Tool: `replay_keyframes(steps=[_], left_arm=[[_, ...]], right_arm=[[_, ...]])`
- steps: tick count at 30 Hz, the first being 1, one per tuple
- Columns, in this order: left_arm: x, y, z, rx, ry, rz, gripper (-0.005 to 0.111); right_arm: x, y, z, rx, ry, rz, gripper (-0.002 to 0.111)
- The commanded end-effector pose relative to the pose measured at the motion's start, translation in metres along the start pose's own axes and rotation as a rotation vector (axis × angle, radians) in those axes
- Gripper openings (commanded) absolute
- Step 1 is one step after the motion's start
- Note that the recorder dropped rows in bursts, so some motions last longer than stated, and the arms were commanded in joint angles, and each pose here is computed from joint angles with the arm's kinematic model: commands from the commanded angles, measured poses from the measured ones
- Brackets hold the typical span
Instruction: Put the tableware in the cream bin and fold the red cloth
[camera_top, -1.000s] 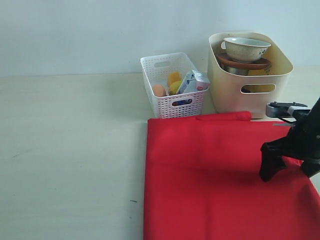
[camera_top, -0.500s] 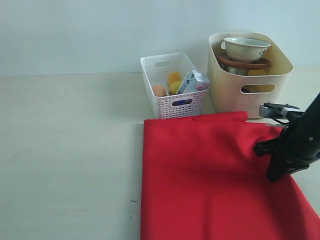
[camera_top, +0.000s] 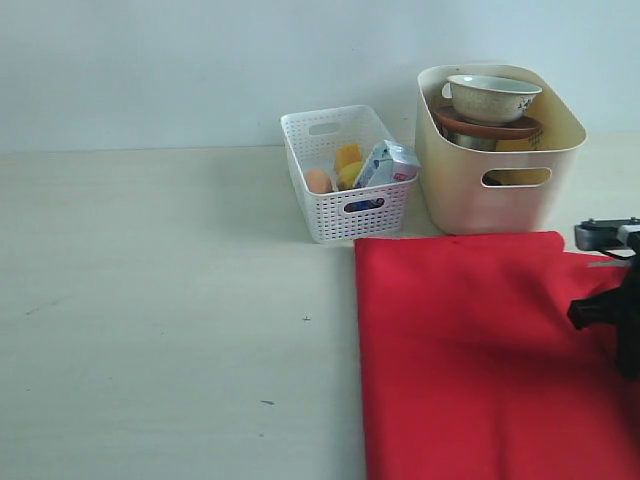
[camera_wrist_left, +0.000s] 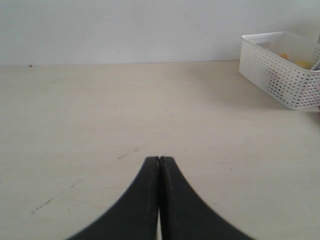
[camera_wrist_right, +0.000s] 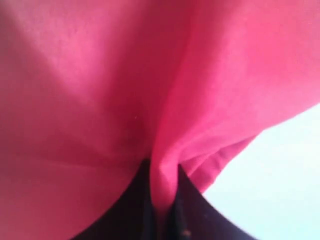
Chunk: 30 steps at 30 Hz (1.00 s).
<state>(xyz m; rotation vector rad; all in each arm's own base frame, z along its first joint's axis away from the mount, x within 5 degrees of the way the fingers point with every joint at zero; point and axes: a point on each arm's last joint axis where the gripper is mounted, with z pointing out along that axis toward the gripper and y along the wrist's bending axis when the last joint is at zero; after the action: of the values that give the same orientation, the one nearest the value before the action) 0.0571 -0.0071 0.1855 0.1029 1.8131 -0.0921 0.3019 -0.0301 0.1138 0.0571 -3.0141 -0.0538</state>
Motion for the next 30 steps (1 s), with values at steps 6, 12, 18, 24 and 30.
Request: replay_keyframes(steps=[6, 12, 18, 24, 30], left_arm=[[0.0, 0.0, 0.0, 0.0, -0.015, -0.022, 0.0], [0.0, 0.0, 0.0, 0.0, -0.015, -0.022, 0.0], [0.0, 0.0, 0.0, -0.001, -0.015, -0.02, 0.0], [0.0, 0.0, 0.0, -0.001, -0.015, -0.02, 0.0], [0.0, 0.0, 0.0, -0.001, -0.015, -0.02, 0.0]], right_arm=[[0.018, -0.074, 0.0, 0.044, 0.012, 0.184, 0.0], [0.026, -0.117, -0.015, 0.061, 0.007, 0.304, 0.0], [0.036, -0.161, -0.029, 0.08, -0.062, 0.429, 0.0], [0.044, -0.205, -0.03, 0.077, -0.12, 0.563, 0.0], [0.047, -0.242, -0.006, 0.02, -0.111, 0.676, 0.0]])
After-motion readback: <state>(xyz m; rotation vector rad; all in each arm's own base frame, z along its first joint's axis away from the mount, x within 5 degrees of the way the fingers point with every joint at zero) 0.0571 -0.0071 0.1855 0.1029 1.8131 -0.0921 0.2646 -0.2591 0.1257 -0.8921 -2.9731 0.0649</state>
